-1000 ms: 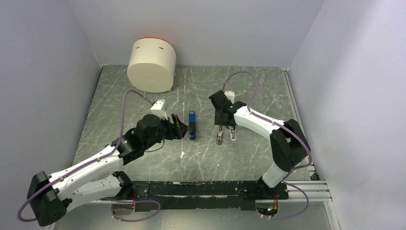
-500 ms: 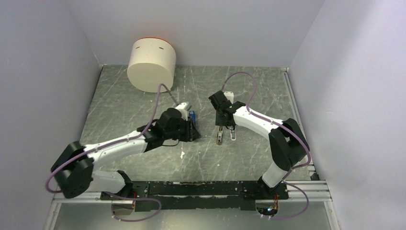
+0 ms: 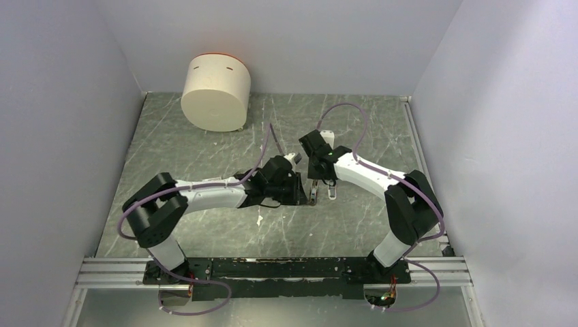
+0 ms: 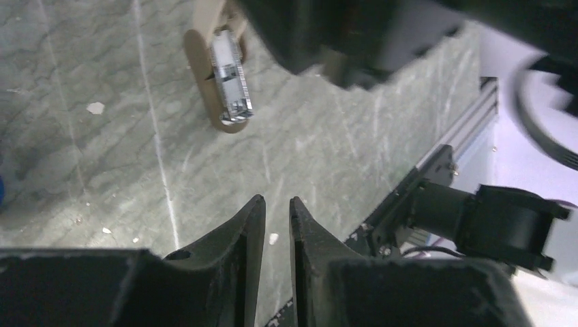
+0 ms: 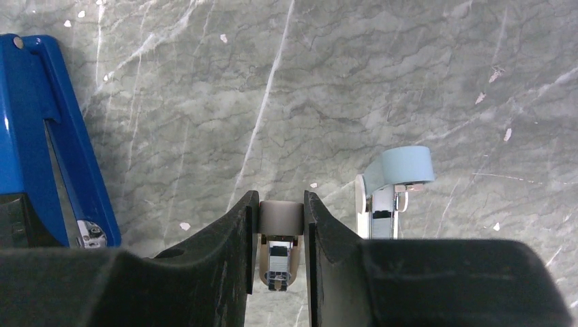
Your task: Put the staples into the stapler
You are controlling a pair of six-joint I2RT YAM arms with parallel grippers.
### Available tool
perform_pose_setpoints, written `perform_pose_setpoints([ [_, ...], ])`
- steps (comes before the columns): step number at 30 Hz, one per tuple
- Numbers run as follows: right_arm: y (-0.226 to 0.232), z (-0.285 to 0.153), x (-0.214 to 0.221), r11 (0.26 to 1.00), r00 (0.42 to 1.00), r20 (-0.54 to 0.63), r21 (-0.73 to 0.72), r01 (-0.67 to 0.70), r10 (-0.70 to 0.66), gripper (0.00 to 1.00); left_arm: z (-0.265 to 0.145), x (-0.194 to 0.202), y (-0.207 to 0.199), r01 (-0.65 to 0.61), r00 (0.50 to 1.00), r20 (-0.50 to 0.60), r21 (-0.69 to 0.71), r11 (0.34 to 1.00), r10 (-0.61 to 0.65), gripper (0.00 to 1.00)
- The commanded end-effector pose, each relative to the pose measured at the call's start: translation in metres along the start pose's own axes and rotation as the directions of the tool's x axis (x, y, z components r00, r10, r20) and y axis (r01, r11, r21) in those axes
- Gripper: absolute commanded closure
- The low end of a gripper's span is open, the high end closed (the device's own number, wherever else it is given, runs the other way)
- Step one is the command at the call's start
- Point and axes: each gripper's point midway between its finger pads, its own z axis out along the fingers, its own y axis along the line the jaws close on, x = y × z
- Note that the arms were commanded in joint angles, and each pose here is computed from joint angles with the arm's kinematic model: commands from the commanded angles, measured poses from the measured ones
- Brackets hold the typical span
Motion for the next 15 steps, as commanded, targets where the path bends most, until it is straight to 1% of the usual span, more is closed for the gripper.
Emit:
perform_pose_setpoints([
  [1,0.001,-0.004,-0.018,0.999,0.997,0.058,-0.018,-0.045,0.046,0.83,0.017,-0.008,0.004,0.027,0.999,0.029,-0.015,1.000,-0.027,0.76],
  [5,0.007,-0.003,-0.020,0.997,0.996,0.064,-0.050,-0.058,0.061,0.83,0.025,-0.008,0.017,0.048,0.998,0.045,-0.033,0.998,-0.047,0.77],
  [9,0.012,-0.003,-0.024,0.994,0.995,0.072,-0.083,-0.069,0.075,0.83,0.033,-0.012,0.033,0.056,0.997,0.053,-0.072,0.996,-0.052,0.74],
  [12,0.015,-0.003,-0.026,0.993,0.994,0.070,-0.096,-0.071,0.078,0.83,0.036,-0.021,0.050,0.045,0.996,0.088,-0.141,0.989,-0.033,0.73],
  [15,0.016,-0.001,-0.026,0.993,0.995,0.064,-0.100,-0.069,0.075,0.83,0.038,-0.027,0.067,0.046,0.995,0.098,-0.195,0.980,-0.027,0.76],
])
